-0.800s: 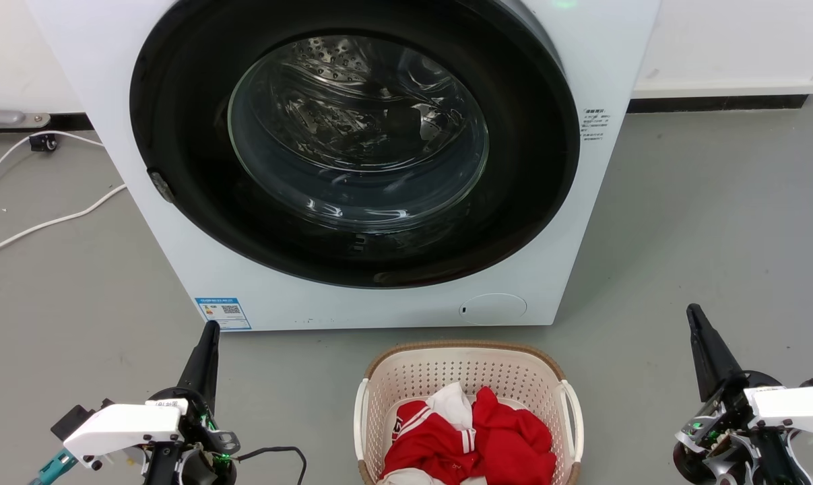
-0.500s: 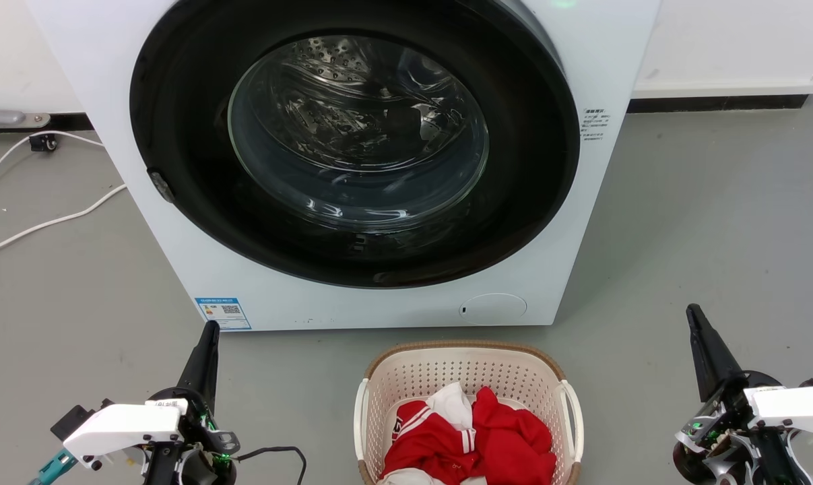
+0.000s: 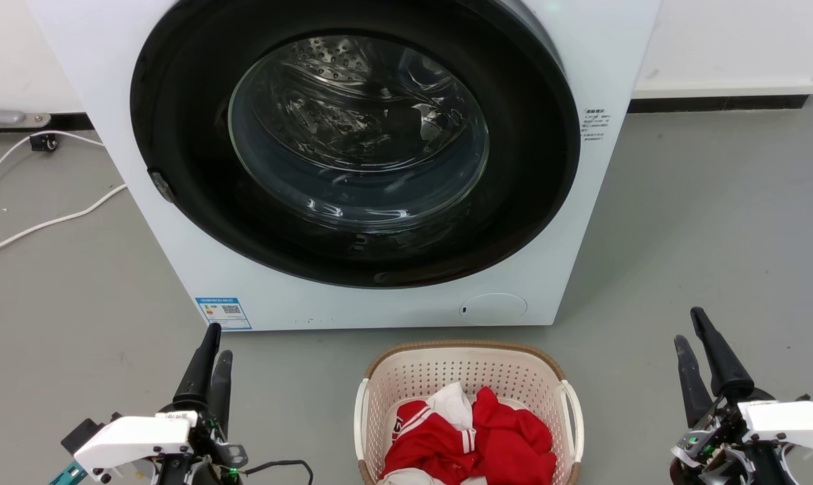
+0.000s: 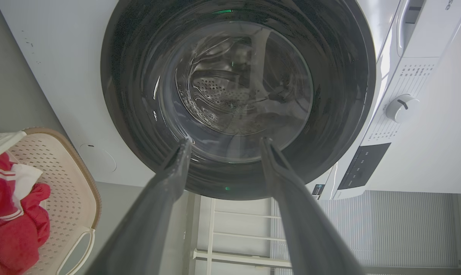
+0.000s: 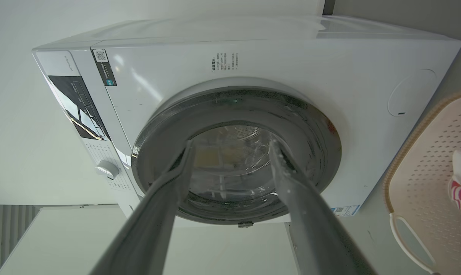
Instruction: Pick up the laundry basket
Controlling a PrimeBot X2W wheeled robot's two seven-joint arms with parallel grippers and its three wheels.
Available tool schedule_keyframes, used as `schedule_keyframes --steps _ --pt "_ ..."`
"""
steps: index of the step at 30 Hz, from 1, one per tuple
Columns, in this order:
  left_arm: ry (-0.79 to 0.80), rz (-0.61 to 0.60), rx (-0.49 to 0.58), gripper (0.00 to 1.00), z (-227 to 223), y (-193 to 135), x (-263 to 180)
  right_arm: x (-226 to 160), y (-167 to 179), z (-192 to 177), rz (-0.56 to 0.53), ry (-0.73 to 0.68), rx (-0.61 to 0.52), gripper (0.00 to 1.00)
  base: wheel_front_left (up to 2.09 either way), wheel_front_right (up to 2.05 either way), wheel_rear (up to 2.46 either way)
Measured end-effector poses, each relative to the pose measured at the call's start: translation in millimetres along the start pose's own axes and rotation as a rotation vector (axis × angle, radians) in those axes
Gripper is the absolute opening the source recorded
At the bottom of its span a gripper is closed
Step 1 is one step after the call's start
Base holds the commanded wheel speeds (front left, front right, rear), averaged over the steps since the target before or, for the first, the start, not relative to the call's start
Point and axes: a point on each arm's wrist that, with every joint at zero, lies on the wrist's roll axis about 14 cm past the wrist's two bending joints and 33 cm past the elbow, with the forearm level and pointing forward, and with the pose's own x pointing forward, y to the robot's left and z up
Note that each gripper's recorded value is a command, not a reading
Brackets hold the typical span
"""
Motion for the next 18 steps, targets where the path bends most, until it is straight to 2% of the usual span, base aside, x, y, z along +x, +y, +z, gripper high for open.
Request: schedule_keyframes --steps 6,10,14,18 --pt "-0.005 -0.025 0.028 1.00 -3.5 -8.2 1.7 1.6 9.4 -2.9 0.029 -0.008 -0.021 1.00 0.00 0.00 0.00" --pt "-0.010 -0.045 0.088 1.00 -4.1 -15.4 2.7 2.0 12.9 -3.7 0.039 -0.015 -0.053 1.00 0.00 0.00 0.00" --pt "-0.009 -0.064 0.182 1.00 -7.0 -22.1 3.6 1.4 14.0 -3.2 0.040 -0.022 -0.132 1.00 0.00 0.00 0.00" --pt "-0.004 -0.080 0.290 1.00 -11.4 -27.9 4.6 1.4 17.9 -1.9 0.050 -0.027 -0.264 1.00 0.00 0.00 0.00"
